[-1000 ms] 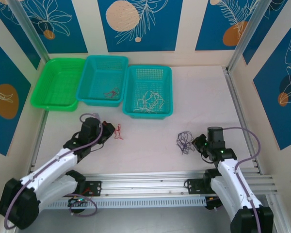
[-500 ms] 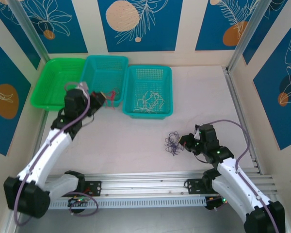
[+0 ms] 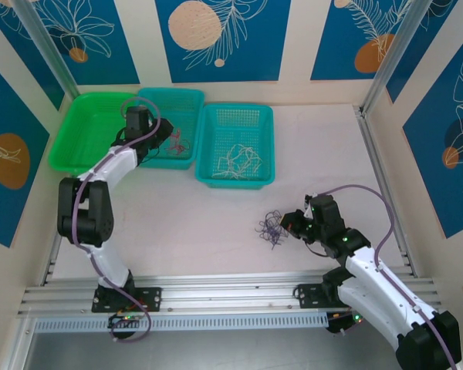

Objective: Untangle the cables

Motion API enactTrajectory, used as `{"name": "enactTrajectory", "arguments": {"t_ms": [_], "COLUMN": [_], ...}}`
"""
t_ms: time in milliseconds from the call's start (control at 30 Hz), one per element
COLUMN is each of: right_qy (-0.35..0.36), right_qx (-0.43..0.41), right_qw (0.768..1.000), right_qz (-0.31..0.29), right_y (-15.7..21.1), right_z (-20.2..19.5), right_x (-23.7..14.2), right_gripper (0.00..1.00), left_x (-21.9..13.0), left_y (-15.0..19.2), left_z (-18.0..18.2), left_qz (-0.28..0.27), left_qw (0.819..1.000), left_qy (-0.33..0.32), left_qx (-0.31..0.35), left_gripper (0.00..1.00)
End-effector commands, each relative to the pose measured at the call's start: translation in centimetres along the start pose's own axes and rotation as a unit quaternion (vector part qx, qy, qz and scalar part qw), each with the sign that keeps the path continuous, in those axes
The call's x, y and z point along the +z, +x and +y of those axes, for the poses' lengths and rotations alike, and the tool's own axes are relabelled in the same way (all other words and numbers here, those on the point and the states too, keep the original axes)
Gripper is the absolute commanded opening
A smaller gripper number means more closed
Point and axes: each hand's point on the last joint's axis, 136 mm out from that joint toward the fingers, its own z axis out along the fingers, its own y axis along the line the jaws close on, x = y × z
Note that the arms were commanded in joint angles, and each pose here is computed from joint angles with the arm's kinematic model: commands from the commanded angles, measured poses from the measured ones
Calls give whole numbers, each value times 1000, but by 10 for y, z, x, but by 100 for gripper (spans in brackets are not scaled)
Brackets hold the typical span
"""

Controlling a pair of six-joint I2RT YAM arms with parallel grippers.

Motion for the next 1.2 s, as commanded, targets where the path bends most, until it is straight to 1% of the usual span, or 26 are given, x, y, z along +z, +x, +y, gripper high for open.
{"name": "enactTrajectory", "arguments": {"t_ms": [0,33,100,167,233,300,367,467,533,633,700,767,867,967,1000,1067,1167], "right_qy": [-8,-10,-16,-24,-34,-50,-60,-71,-80,-101,-101,-97,-93,-88,-86,-84,-81], "right_qx": [-10,-11,-12,-17,-27,-43,-55,-73,-88,-123,-134,-138,-140,-139,-139,-139,-139], "right_qw": [1000,1000,1000,1000,999,998,997,994,992,985,983,983,983,983,983,983,983], "right_qz": [-9,-11,-10,-8,1,12,18,31,43,61,67,74,79,82,83,86,89], "right_y": [-5,-6,-7,-7,-6,-3,0,5,9,18,20,22,24,25,26,27,29], "right_z": [11,12,16,22,30,42,52,66,76,97,104,109,114,116,116,117,118], "right_x": [-7,-7,-7,-6,-4,-2,2,7,11,15,19,24,30,34,36,38,40], "right_gripper": [0,0,0,0,0,0,0,0,0,0,0,0,0,0,0,0,0], "left_x": [-23,-33,-56,-85,-109,-130,-151,-177,-189,-201,-201,-198,-195,-191,-190,-188,-181], "left_y": [-27,-27,-27,-19,1,31,73,134,169,214,240,266,297,317,322,329,345], "left_z": [-33,-37,-46,-57,-67,-76,-77,-74,-68,-55,-39,-21,-13,-18,-21,-30,-34], "left_qz": [-33,-37,-48,-49,-33,-5,32,73,101,149,185,228,275,299,305,310,319], "left_qw": [998,998,996,994,991,988,984,977,972,960,954,949,937,929,926,923,921], "left_qy": [43,51,71,98,126,155,175,193,201,219,210,193,202,212,215,222,215], "left_qx": [17,16,11,7,13,22,30,53,70,94,107,102,71,51,52,54,65], "left_gripper": [46,49,50,49,46,43,39,35,35,36,36,36,36,36,37,41,41]}}
